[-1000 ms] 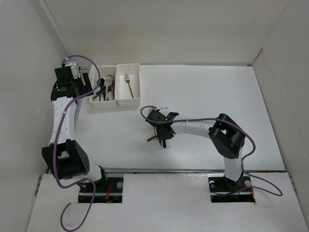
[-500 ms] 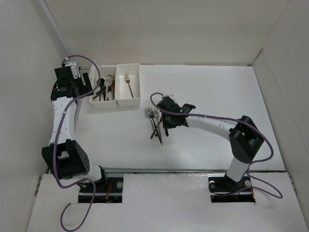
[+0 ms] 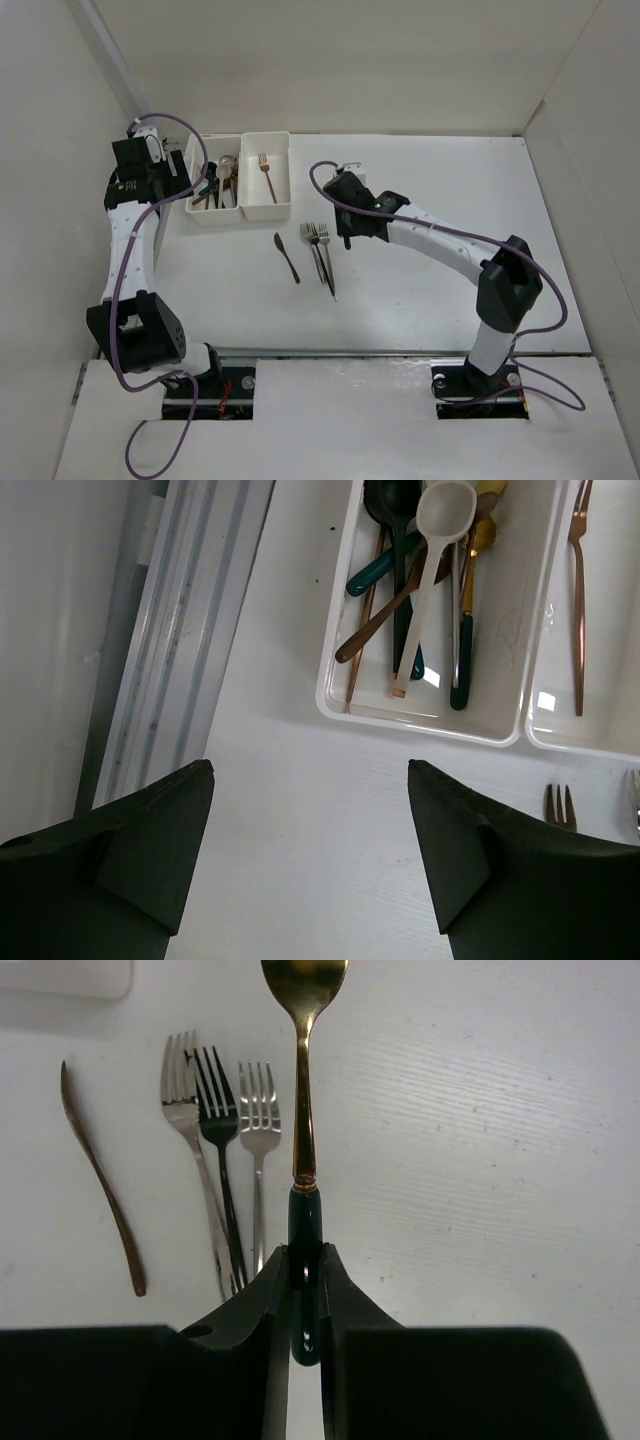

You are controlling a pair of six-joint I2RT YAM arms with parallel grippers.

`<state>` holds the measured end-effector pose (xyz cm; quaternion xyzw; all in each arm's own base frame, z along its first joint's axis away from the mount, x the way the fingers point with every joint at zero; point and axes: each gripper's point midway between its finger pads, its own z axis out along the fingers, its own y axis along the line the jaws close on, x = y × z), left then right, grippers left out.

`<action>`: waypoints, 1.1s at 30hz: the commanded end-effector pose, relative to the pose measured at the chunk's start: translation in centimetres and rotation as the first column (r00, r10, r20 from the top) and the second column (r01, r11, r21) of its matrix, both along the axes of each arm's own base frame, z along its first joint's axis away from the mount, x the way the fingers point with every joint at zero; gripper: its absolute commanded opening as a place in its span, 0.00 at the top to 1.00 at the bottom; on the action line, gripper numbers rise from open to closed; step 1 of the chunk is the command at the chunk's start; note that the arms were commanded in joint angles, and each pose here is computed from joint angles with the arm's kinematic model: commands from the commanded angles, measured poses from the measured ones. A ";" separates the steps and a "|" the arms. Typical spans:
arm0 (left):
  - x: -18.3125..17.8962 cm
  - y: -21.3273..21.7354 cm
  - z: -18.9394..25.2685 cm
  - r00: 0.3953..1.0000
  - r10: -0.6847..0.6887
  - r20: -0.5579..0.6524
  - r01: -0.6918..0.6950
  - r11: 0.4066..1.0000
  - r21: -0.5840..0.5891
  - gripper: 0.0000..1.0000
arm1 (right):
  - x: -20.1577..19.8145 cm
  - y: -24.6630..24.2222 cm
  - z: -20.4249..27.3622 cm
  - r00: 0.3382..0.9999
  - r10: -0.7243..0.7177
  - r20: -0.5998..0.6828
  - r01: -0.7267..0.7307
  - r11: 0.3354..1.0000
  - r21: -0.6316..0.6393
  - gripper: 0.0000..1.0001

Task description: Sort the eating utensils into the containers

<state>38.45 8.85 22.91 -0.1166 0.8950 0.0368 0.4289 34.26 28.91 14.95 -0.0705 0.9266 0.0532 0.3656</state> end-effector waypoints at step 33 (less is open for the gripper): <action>-0.2 0.4 2.6 0.997 0.001 0.081 -0.002 1.000 0.011 0.24 | 7.3 18.4 9.4 0.884 0.318 0.344 -0.393 0.902 0.177 0.17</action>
